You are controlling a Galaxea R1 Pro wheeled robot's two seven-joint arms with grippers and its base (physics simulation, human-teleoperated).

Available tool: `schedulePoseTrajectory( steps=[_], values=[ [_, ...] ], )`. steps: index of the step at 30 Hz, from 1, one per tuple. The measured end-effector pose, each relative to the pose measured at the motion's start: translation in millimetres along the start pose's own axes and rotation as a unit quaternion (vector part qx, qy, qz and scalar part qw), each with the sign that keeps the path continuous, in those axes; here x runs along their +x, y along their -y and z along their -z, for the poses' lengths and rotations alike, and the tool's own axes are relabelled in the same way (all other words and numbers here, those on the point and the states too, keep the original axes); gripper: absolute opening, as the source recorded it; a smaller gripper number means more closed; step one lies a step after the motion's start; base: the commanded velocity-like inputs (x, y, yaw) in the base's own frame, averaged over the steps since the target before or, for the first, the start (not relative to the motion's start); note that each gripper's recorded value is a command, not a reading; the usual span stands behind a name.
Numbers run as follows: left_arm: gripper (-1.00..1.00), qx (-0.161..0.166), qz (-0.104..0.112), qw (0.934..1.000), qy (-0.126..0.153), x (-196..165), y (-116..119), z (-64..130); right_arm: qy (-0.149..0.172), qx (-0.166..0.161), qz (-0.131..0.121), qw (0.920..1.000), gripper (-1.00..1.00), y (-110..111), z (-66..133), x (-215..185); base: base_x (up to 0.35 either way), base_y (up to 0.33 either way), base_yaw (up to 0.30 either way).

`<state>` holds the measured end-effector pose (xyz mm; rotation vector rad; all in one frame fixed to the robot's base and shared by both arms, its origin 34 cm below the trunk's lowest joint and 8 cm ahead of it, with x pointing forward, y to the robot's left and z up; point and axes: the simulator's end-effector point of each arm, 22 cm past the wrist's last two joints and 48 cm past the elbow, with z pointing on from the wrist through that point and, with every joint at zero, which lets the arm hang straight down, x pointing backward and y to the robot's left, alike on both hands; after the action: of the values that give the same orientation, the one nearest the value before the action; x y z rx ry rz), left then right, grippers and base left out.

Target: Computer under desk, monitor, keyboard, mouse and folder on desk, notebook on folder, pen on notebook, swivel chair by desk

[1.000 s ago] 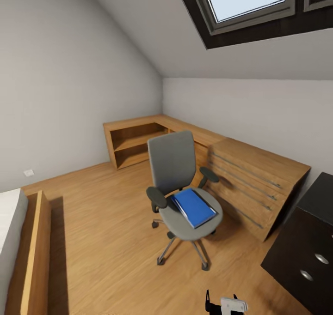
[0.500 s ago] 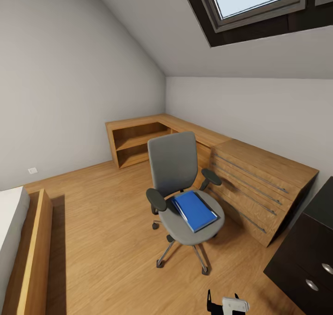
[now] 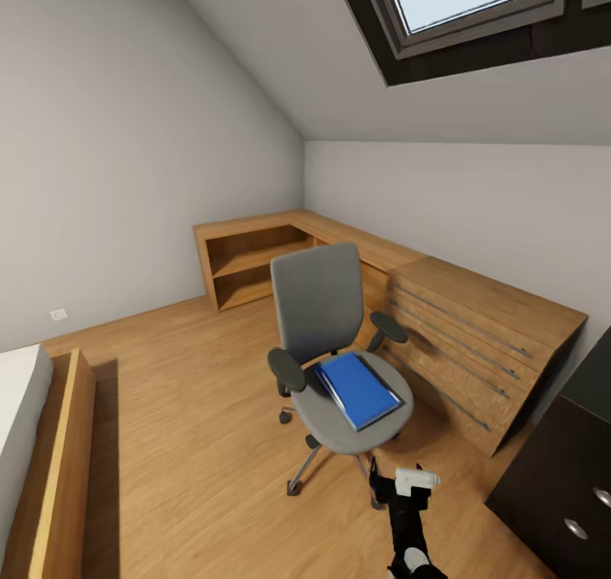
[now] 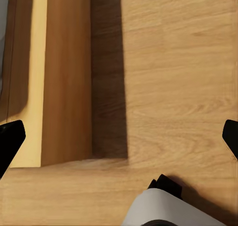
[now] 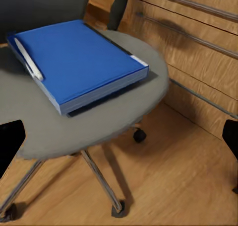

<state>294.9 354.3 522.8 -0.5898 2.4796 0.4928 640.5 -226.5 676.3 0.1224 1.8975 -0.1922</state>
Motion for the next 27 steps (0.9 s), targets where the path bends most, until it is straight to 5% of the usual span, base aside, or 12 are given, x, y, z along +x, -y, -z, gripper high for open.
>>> schedulePoseTrajectory(
  steps=[3,9,17,27],
  values=[
    [1.0,0.0,0.0,1.0,0.0,0.0,-0.4,-0.1,-0.019,-0.003,0.013,0.9997,1.0,-4.4,-28.2,-37.3,0.285,0.0,0.0],
    [1.0,0.0,-0.001,1.0,0.0,0.0,-0.5,-0.2,-0.072,-0.019,0.038,0.9965,1.0,-17.8,-47.7,-63.3,0.312,0.0,0.0],
    [1.0,0.006,-0.013,0.9999,0.005,-2.2,3.0,0.3,-0.129,-0.108,0.055,0.9841,1.0,-54.3,-38.1,-29.0,0.32,0.0,0.0],
    [1.0,0.012,-0.016,0.9997,0.011,-6.0,10.1,1.4,-0.143,-0.153,0.102,0.9725,1.0,-79.5,-25.7,-13.1,0.205,0.0,0.0]
  ],
)
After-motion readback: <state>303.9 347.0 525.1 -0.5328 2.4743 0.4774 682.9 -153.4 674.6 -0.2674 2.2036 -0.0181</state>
